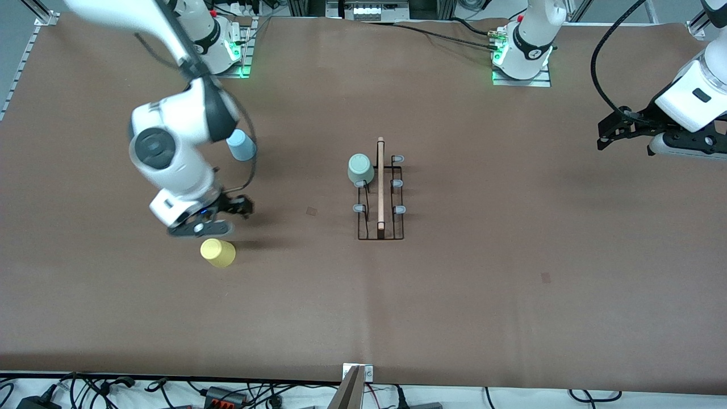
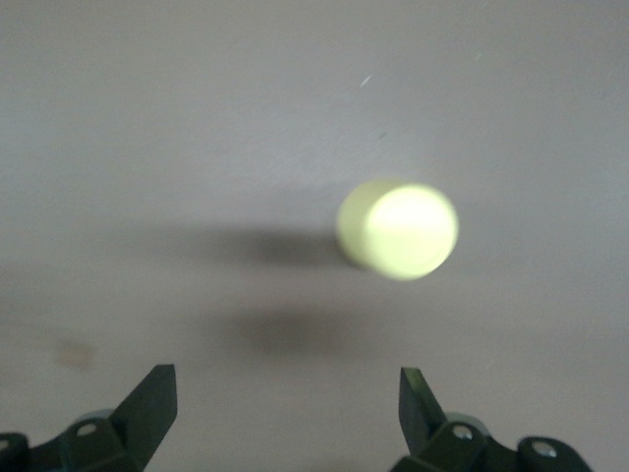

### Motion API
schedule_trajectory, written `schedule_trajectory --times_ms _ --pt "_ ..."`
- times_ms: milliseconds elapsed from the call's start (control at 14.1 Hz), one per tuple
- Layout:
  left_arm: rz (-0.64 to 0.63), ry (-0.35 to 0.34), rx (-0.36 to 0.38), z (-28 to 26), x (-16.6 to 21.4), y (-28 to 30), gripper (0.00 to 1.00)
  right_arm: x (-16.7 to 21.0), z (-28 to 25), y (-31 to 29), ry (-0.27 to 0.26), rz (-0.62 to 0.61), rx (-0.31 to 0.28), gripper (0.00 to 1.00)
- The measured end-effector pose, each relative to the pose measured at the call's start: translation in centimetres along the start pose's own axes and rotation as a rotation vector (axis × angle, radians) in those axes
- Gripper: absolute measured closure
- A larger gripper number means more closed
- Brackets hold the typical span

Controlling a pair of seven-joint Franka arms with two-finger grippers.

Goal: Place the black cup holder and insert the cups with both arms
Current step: 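Move the right gripper to the yellow cup and grasp it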

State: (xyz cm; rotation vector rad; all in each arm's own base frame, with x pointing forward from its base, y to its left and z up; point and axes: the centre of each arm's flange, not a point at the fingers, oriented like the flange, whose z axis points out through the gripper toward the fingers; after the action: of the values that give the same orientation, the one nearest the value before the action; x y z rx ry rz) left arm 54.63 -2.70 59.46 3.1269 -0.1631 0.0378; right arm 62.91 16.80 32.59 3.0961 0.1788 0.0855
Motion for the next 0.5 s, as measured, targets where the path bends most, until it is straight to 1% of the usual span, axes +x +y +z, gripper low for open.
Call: schedule_trajectory --times_ms 213,497 --pt "0.0 -0.015 -0.001 0.1 -0.2 0.0 0.0 1.2 3.7 4.0 0.031 -0.041 0.016 0.0" --pt "-0.002 -0.022 -0.001 0.1 -0.2 -0.1 0.0 1.8 6.9 4.9 0.06 -0.046 0.028 0.0"
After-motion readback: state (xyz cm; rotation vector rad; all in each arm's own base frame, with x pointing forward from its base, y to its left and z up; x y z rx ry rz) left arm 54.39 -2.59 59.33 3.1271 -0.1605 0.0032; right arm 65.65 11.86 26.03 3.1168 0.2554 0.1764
